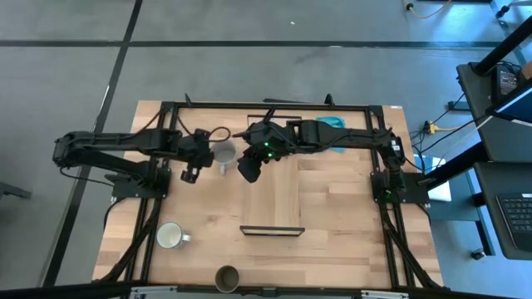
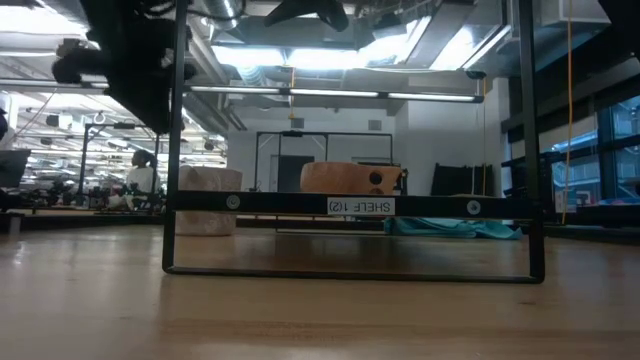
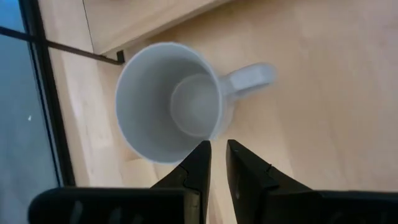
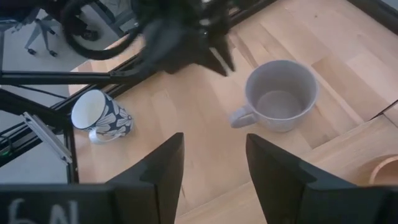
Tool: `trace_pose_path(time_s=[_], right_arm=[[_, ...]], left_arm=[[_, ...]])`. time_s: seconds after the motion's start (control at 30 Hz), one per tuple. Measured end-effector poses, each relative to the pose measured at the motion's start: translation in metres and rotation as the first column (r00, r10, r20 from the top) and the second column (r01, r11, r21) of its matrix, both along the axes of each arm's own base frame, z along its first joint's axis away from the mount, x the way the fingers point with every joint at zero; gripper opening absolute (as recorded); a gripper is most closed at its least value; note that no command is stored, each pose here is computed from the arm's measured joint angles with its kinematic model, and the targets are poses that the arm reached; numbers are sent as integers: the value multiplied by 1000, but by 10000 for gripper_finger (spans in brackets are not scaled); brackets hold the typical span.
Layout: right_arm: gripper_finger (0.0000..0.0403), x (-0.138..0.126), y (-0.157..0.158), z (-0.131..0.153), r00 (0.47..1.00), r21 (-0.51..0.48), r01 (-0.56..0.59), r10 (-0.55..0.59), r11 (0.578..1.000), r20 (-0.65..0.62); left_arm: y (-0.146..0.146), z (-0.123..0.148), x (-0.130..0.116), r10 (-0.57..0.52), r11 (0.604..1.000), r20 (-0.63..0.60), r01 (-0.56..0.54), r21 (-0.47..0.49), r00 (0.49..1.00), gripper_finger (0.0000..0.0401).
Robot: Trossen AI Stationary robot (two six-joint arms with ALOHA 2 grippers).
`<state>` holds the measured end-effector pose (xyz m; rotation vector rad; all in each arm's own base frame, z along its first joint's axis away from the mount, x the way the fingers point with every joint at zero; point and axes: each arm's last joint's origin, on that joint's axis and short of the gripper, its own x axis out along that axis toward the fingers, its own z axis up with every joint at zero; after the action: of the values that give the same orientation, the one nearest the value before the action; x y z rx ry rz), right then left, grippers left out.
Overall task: Stack small to large cups/mugs on shelf
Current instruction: Put the gray mug on the shelf
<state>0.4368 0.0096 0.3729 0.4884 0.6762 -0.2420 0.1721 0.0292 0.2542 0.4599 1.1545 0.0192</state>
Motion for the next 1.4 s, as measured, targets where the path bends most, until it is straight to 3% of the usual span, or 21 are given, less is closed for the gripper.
trace_pose_path(time_s=[0.37, 0.53, 0.9, 1.1, 1.4], right_arm=[[174, -1, 11, 0, 1000, 15, -8, 8, 1000, -1], [174, -1, 11, -1, 1000, 4, 3, -3, 1000, -12], [174, -1, 11, -1, 1000, 3, 2, -2, 1000, -14], [174, -1, 11, -1, 1000, 3, 2, -2, 1000, -14], [174, -1, 11, -1, 1000, 4, 2, -2, 1000, -15]], left_arm=[[10, -12, 14, -56, 998, -59, 56, 4, 997, 82], [9, -15, 17, -81, 996, -68, 78, -39, 994, 99], [19, -33, 28, -126, 992, -189, 126, -14, 974, 98], [26, -34, 31, -110, 994, -174, 113, 9, 979, 98], [32, -43, 24, -112, 994, -200, 108, -32, 973, 98]])
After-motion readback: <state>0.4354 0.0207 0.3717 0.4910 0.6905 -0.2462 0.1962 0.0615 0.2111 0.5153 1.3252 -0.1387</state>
